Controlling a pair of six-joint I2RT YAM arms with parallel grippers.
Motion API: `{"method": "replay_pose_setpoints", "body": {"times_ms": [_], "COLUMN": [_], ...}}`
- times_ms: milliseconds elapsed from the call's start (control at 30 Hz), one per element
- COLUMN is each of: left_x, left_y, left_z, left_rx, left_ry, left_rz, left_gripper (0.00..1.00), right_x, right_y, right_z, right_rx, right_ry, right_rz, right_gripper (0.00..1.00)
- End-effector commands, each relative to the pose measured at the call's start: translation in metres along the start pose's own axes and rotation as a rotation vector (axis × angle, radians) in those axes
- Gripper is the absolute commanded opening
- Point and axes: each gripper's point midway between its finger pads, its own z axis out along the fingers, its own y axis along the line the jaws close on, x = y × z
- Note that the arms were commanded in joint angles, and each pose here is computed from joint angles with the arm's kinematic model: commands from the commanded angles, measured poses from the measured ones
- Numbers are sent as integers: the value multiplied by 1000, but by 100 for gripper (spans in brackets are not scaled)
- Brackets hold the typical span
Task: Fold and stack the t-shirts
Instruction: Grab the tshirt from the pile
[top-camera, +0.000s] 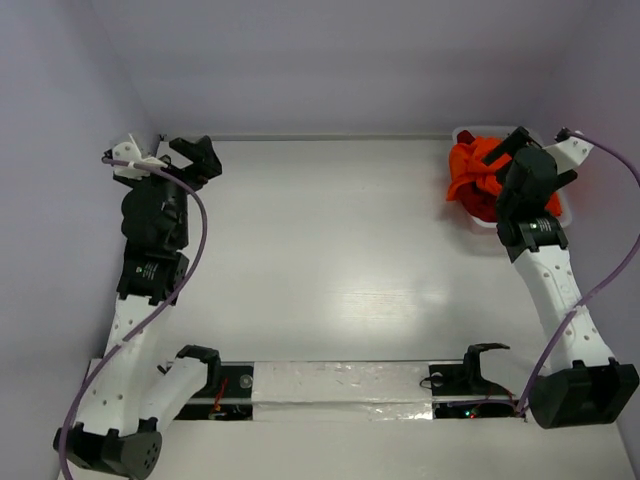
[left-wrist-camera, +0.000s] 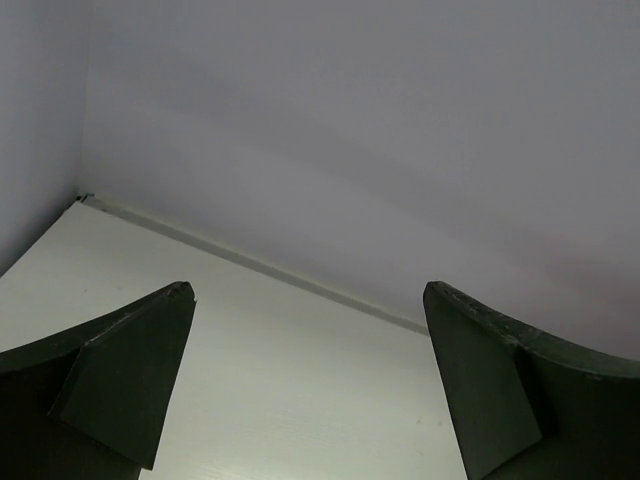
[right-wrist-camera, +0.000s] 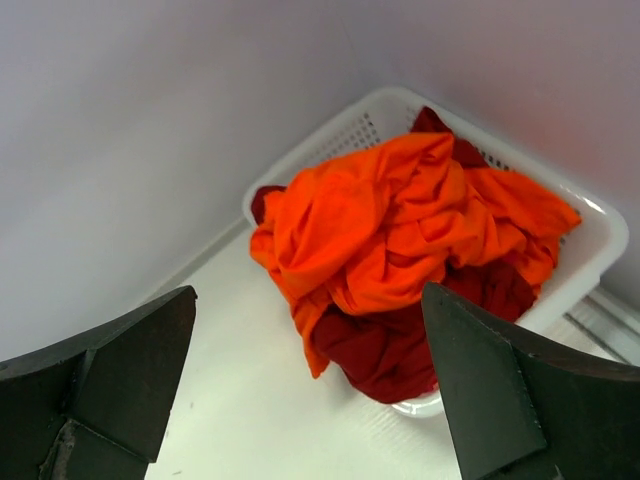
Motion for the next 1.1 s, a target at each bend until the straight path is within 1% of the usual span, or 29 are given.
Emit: {"method": "replay_pose_setpoints", "body": {"times_ms": [0,33,67,133,167,200,233,267,300,333,367,433,467,533,567,600,633,733,833,900,933,1067], "left_x": [-6,-17,9,21,17,19,25,30,34,36,44,43,45,42,38,36,31,27,33,36,38,38], "left_y": [-24,-34,-26,-29,-35,-32,-26,-24,-21,-22,-23,-22,-22,-19,-18,-21,-21,-21,-20,-19,-18,-19], "left_z": [0,1,7,-2,-5,-8,-10,-11,-11,-9,-11,-7,-9,-7,-6,-7,-7,-6,-4,-3,-3,-3], "left_rx": [94,95,59,94,125,121,108,96,81,75,73,54,44,13,4,10,2,-11,-25,-33,-33,-31], "left_ry": [75,101,193,223,191,182,186,206,230,252,288,296,312,304,302,299,287,284,296,304,310,310], "left_rz": [-34,-59,-36,-46,-62,-71,-76,-71,-64,-55,-39,-7,13,33,40,43,44,41,46,46,46,41], "left_gripper": [99,99,99,99,99,99,99,99,99,99,99,99,99,99,99,99,99,99,99,99,99,99], "right_x": [-12,-9,0,23,46,52,60,74,61,73,70,68,63,57,65,65,64,63,67,77,79,101], "right_y": [-16,-11,2,25,14,28,29,26,38,40,48,64,75,85,83,82,75,54,44,38,34,26], "right_z": [-2,0,7,17,20,43,50,52,59,63,67,61,63,63,66,68,71,74,77,83,85,97], "right_rx": [109,79,17,-85,-20,18,43,63,54,54,7,-84,-132,-164,-147,-138,-96,23,75,112,136,163], "right_ry": [-30,-20,8,123,233,279,321,391,378,409,399,403,377,373,397,397,382,364,362,382,380,417], "right_rz": [53,33,-19,-138,-189,-192,-225,-267,-253,-251,-233,-192,-168,-140,-153,-163,-172,-178,-202,-232,-244,-284], "right_gripper": [100,100,100,100,100,100,100,100,100,100,100,100,100,100,100,97,84,72,67,69,71,70]}}
